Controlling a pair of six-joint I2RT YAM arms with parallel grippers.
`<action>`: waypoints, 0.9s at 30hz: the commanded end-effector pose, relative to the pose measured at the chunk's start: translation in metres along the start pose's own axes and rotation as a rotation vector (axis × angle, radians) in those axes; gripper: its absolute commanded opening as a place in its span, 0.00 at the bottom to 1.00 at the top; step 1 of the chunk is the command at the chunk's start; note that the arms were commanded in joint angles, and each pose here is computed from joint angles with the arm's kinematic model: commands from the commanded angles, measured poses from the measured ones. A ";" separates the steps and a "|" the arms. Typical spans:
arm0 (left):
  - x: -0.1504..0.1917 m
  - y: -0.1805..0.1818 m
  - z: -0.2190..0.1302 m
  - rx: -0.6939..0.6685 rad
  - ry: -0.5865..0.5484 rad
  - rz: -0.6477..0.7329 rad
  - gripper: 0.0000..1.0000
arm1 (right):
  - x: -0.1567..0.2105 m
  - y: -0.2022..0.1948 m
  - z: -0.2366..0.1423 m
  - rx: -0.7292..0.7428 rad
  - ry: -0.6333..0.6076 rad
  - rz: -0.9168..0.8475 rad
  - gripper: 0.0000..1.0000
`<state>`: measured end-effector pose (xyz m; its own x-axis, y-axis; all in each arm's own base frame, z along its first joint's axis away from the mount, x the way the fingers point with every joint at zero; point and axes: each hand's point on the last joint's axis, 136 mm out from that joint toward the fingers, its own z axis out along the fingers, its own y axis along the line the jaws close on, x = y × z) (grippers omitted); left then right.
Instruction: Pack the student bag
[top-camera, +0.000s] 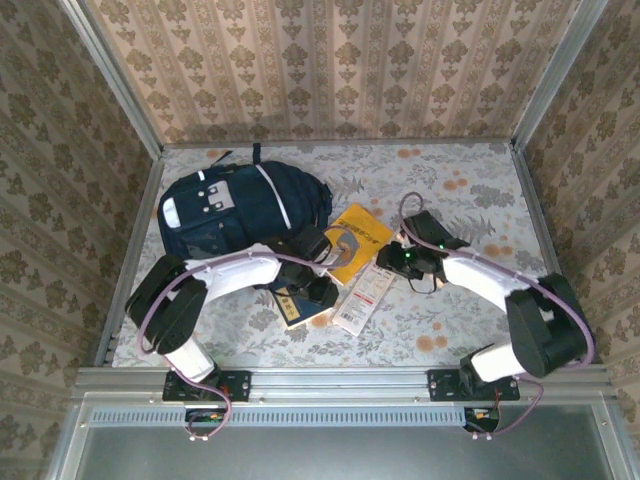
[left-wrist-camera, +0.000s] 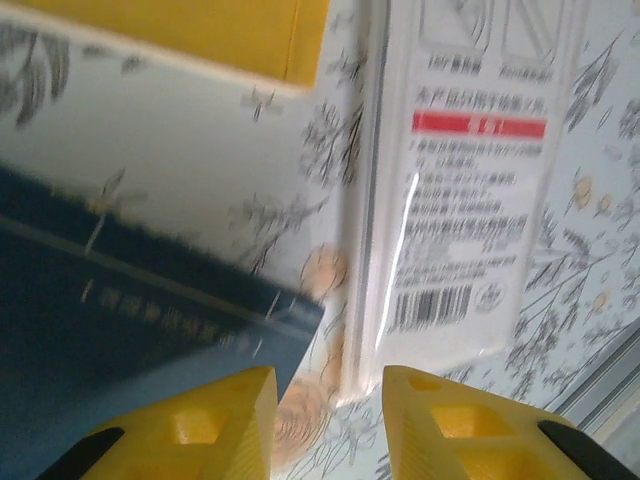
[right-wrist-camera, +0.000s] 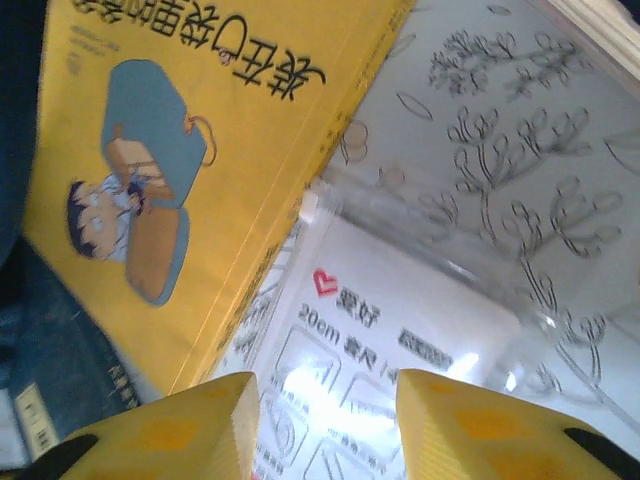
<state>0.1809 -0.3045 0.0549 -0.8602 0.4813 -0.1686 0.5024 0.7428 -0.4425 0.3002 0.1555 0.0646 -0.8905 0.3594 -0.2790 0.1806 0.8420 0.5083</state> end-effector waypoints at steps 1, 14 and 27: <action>-0.037 -0.016 0.002 0.060 -0.058 0.001 0.34 | 0.018 -0.003 -0.007 -0.092 0.036 0.096 0.46; -0.049 -0.015 0.032 0.091 -0.008 -0.051 0.35 | 0.064 -0.012 -0.009 -0.280 0.064 0.266 0.59; -0.017 -0.004 0.050 0.073 0.048 -0.069 0.35 | 0.077 0.003 0.015 -0.298 0.140 0.257 0.60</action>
<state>0.2040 -0.3433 0.0245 -0.8882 0.4393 -0.1345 0.4417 0.7361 -0.5129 0.2404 0.1792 0.0341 -0.8695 0.4925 -0.0371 0.2957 0.5794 0.7595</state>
